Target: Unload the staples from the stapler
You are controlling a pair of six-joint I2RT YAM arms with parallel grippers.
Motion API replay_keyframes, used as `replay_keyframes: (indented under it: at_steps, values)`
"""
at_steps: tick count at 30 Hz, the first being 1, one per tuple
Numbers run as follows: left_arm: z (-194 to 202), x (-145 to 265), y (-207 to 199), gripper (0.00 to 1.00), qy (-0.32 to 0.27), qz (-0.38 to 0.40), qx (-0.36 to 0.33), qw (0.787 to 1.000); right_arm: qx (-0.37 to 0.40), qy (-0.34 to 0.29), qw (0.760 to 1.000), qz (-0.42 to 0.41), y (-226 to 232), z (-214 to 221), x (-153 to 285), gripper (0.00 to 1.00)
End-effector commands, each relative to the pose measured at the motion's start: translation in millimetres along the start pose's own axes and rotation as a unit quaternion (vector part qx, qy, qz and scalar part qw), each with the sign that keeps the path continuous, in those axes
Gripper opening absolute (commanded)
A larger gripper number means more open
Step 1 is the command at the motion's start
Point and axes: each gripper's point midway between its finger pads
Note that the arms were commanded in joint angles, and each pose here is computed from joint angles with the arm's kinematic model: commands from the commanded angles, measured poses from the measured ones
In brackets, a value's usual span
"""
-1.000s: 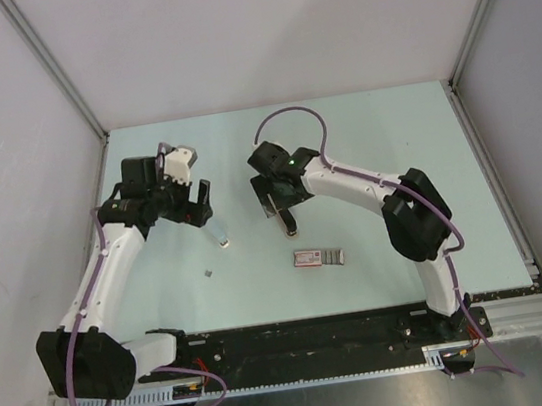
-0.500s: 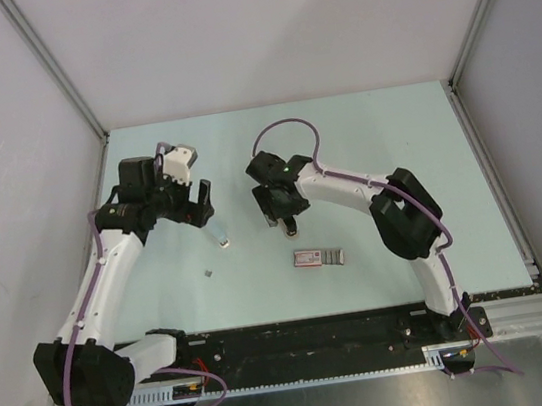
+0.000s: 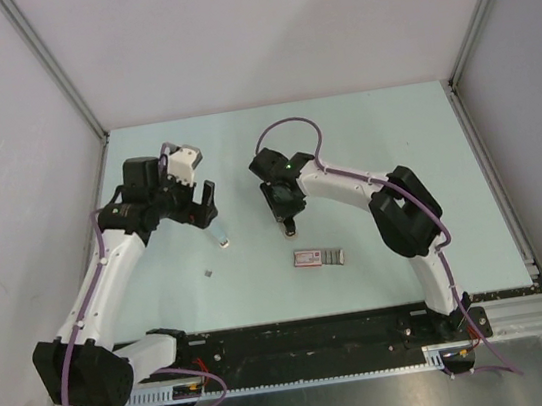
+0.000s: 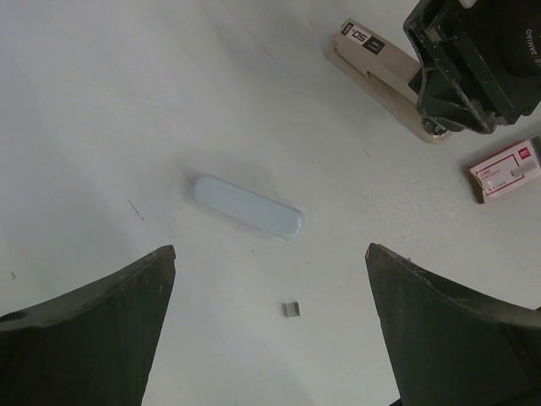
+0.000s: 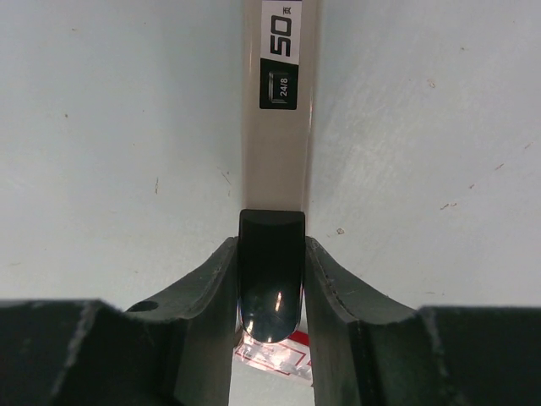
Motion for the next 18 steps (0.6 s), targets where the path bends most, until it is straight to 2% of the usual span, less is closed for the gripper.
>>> replay_keyframes:
  at_steps: [1, 6, 11, 14, 18]
  values:
    - [-8, 1, -6, 0.99, -0.016, 0.006, -0.004, 1.000, -0.004, 0.006, 1.000, -0.007, 3, 2, -7, 0.32]
    - [-12, 3, -7, 1.00, -0.022, 0.007, -0.009, 1.000, 0.001, 0.022, 1.000, -0.001, 2, 10, -13, 0.43]
    - [-12, 5, -8, 0.99, -0.025, 0.007, -0.011, 1.000, 0.000, 0.020, 1.000, 0.001, 4, 11, -14, 0.44]
    - [-11, 5, -8, 0.99, -0.025, 0.007, -0.010, 1.000, -0.004, 0.011, 1.000, 0.001, 5, 7, -10, 0.39]
    - [-8, 4, -11, 0.99, -0.024, 0.012, -0.010, 1.000, -0.013, -0.011, 1.000, -0.003, 7, -1, -1, 0.22]
Point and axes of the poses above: each gripper's point midway between its finger pads, its own x axis back along the fingers, its own y axis along the line the jaws close on, z = x × y, and after that the axes turned 4 degrees about -x, right-handed
